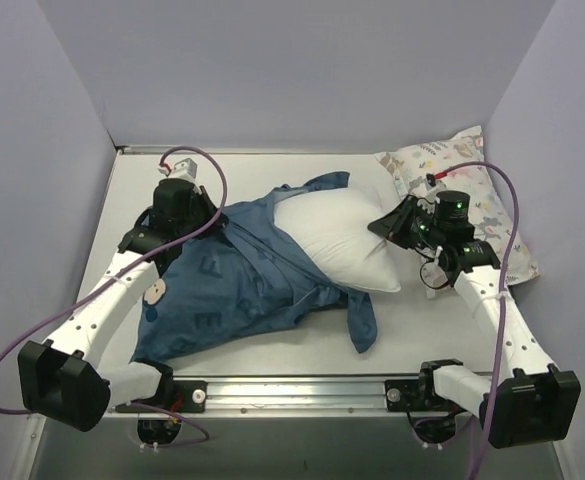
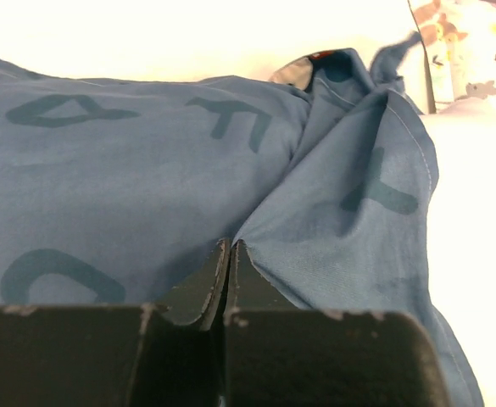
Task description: Remove the pillowcase from the pillow
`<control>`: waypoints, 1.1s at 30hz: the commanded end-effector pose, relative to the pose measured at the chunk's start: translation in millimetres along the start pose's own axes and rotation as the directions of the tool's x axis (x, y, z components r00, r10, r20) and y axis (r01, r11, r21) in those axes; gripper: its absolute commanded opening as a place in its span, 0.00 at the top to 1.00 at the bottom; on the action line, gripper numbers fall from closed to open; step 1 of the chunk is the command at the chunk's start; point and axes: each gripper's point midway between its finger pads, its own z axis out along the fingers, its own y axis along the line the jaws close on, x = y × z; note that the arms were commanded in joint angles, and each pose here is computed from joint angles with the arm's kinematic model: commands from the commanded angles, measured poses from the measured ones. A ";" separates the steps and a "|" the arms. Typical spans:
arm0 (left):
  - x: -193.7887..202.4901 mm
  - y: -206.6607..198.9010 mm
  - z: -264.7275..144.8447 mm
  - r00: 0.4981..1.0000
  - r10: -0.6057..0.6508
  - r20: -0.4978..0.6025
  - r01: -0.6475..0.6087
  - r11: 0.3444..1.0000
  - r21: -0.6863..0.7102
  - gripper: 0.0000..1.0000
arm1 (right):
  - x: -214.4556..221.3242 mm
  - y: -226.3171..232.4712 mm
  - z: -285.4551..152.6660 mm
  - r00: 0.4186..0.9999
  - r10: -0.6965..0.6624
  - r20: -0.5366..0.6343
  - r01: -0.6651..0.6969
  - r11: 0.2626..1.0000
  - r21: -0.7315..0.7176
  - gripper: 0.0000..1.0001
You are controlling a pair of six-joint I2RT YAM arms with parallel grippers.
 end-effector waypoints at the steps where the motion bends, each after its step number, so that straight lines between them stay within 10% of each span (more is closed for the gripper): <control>1: -17.7 12.5 9.3 0.997 0.036 0.068 -0.034 0.999 -0.035 1.00 | -12.7 -7.3 9.3 0.996 -0.078 0.035 0.075 0.995 0.072 1.00; 5: 30.0 -10.4 22.9 0.995 0.096 -0.027 -0.095 0.995 0.013 1.00 | 17.2 -1.2 30.0 0.985 -0.144 -0.097 0.149 0.988 0.050 0.96; 7: 47.4 -7.9 29.5 0.993 0.102 -0.053 -0.102 0.995 0.001 1.00 | 25.3 -0.9 32.8 0.978 -0.168 -0.122 0.175 0.983 0.050 0.71; 8: 53.4 -8.0 31.0 0.994 0.093 -0.064 -0.093 0.996 0.003 1.00 | 26.6 -1.4 31.5 0.977 -0.177 -0.119 0.185 0.981 0.058 0.38; 13: 73.9 -5.2 36.3 0.993 0.085 -0.086 -0.085 0.996 0.000 1.00 | 23.1 -10.7 9.2 0.966 -0.248 -0.076 0.257 0.956 0.140 0.00; 33: 98.7 -8.9 52.3 0.985 0.094 -0.146 -0.094 0.996 0.010 1.00 | 108.9 -48.1 -3.5 0.950 -0.279 -0.143 0.286 0.958 0.035 0.00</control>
